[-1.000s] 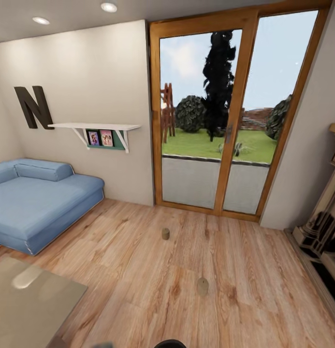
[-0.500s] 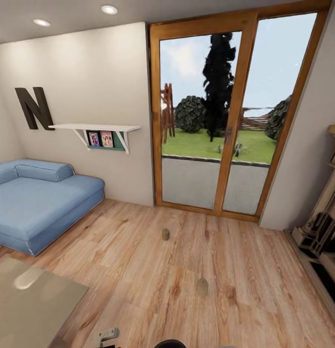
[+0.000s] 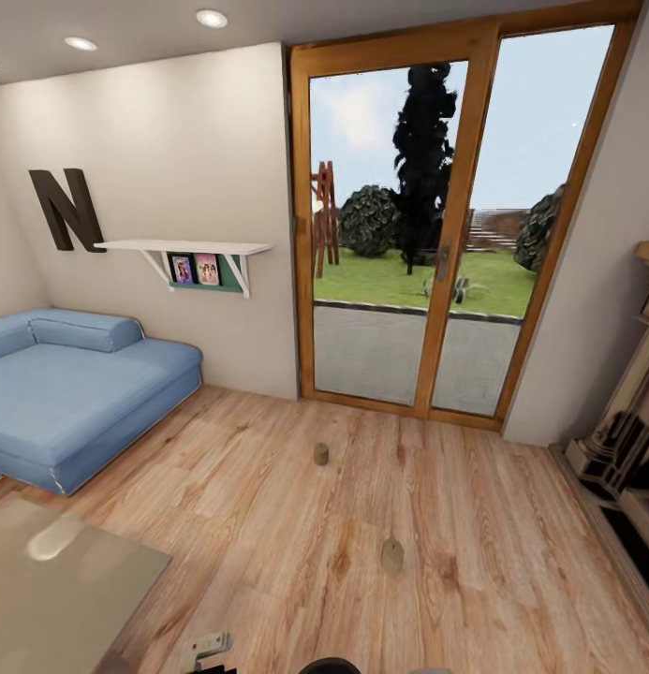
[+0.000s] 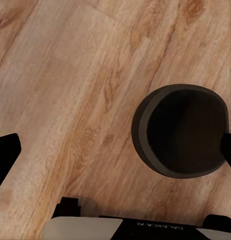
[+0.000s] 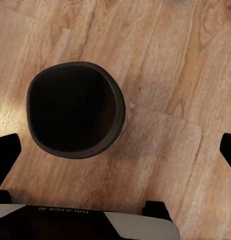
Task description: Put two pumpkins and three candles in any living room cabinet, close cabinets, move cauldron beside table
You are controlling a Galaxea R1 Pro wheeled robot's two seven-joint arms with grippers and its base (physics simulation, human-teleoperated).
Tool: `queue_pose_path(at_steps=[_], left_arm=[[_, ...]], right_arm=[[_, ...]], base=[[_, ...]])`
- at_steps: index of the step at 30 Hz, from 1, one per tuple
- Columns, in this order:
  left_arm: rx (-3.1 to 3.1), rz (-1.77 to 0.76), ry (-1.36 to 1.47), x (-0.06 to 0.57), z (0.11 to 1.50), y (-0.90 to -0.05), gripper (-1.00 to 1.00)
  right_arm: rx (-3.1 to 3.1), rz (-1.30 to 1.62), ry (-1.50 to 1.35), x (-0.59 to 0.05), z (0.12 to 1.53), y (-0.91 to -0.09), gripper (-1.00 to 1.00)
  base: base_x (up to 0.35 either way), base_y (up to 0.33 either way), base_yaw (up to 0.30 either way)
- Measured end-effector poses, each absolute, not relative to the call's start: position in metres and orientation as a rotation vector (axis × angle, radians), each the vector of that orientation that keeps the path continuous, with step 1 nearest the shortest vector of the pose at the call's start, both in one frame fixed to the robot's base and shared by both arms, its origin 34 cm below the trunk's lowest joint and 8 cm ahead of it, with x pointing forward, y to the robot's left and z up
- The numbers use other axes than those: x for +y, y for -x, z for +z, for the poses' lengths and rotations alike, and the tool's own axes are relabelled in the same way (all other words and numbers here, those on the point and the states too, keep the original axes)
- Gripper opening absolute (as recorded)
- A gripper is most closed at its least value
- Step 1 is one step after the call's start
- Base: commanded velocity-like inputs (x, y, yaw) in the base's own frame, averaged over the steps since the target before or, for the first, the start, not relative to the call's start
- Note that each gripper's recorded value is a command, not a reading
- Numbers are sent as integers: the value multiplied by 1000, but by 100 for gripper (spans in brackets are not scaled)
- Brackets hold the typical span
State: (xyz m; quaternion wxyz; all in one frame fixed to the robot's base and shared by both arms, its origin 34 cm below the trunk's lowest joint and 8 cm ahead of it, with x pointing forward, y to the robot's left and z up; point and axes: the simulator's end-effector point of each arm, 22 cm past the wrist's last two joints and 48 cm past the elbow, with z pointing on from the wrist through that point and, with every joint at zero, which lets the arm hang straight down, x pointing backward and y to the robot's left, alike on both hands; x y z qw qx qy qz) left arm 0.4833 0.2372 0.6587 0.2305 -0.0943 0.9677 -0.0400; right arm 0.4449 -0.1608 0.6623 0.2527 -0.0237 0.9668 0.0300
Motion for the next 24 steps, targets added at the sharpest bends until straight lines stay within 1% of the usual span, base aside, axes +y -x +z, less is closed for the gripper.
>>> queue_pose_path(at_steps=[12,17,24], left_arm=[[2660,-119,256,233,647,-487,100],[2650,-158,252,210,645,-493,100],[2564,-168,256,210,669,-528,100]], right_arm=[[2620,85,57,-158,653,-454,100],[2596,53,49,-159,663,-491,100],[2589,56,41,-155,680,-525,100]], base=[[0,0,0],[0,0,0],[0,0,0]])
